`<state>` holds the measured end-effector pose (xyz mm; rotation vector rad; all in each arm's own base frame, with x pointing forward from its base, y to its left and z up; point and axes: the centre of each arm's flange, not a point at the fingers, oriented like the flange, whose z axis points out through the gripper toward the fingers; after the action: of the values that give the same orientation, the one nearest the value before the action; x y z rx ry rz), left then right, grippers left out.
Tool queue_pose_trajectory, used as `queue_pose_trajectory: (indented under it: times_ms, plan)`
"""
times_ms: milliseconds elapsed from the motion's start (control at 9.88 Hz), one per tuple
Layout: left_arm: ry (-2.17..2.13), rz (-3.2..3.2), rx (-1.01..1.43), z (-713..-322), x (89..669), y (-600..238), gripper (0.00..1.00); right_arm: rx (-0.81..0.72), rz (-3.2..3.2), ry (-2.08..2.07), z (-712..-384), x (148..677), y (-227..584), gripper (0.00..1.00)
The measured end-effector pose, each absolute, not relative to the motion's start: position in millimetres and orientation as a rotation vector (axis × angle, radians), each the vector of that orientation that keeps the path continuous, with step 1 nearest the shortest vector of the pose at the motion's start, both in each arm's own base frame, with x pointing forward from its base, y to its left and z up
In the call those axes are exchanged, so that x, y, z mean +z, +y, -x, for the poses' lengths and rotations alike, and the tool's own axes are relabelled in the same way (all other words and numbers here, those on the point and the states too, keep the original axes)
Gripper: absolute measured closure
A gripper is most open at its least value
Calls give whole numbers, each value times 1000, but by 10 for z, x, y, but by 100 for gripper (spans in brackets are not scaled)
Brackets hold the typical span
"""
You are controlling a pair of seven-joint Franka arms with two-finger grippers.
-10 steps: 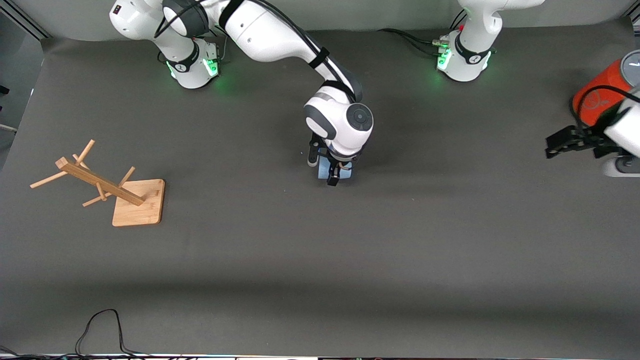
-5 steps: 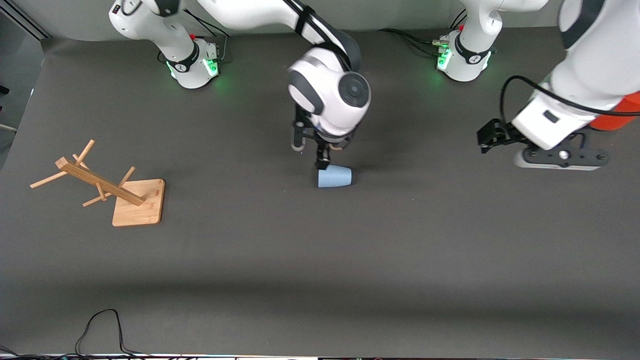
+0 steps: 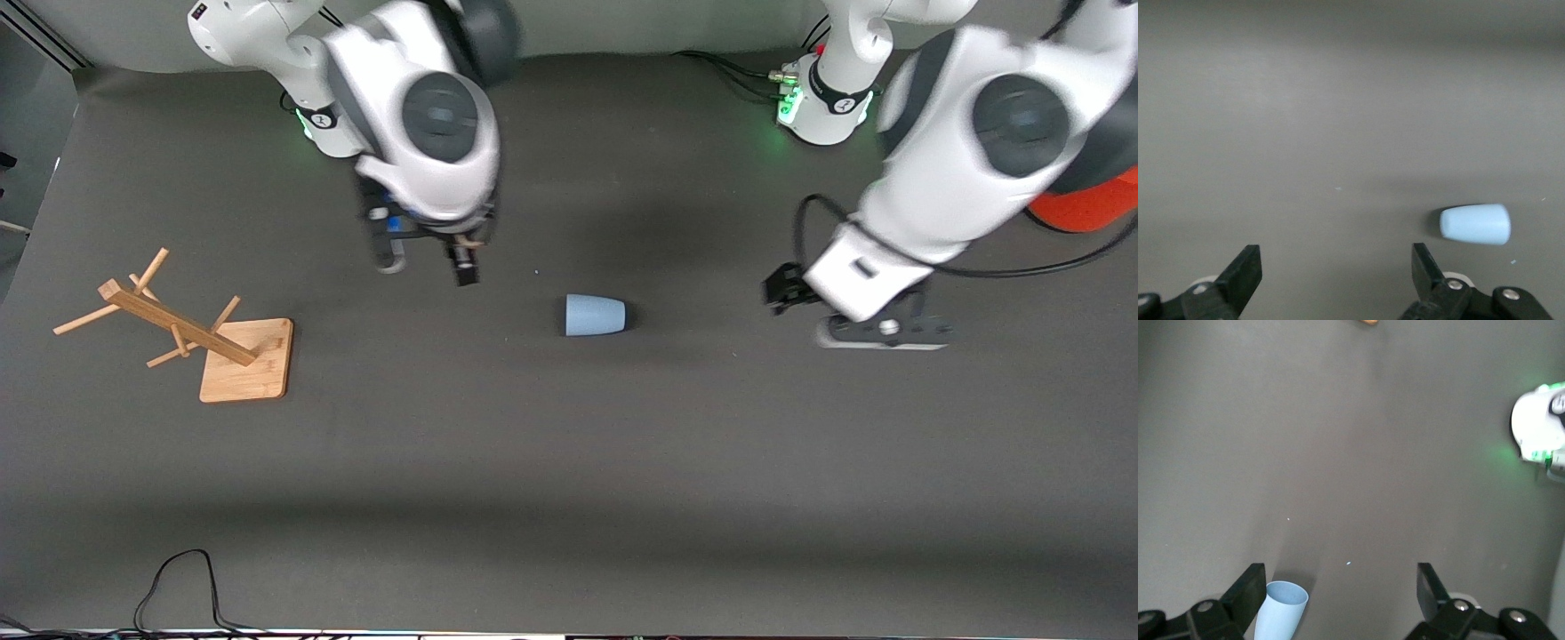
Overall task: Rotate and upright cup with both arms
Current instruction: 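Withdraw the right gripper while the left gripper lowers to the cup, then grasp the rim of the lying cup with the left gripper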
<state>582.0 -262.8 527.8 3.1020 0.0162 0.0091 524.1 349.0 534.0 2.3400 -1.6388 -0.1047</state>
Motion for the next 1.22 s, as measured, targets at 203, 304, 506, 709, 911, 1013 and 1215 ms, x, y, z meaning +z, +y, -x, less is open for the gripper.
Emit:
queue_pose_trajectory:
  times_ms: [203, 304, 506, 709, 911, 1013, 1215]
  plan:
    - [55, -3174, 12, -5574, 4980, -3354, 0, -182, -2473, -1530, -5422, 5697, 2605, 0]
    - [87, -3222, 40, -5422, 4820, -3729, 0, -217, -2547, -1461, -5472, 5832, 2151, 0]
    - [119, -3288, 94, -5139, 4474, -4408, 0, -277, -2706, -1285, -5484, 6028, 1307, 0]
    - [169, -3373, 193, -4873, 3980, -4967, 0, -309, -2833, -1105, -5426, 6105, 702, 0]
    - [218, -3446, 283, -4560, 3339, -5453, 0, -290, -2947, -918, -5434, 6094, 231, 0]
    - [223, -3464, 322, -4419, 3101, -5643, 0, -269, -3000, -812, -5461, 6052, 19, 0]
    - [188, -3492, 356, -4179, 2771, -5890, 0, -219, -3078, -606, -5518, 5960, -206, 0]
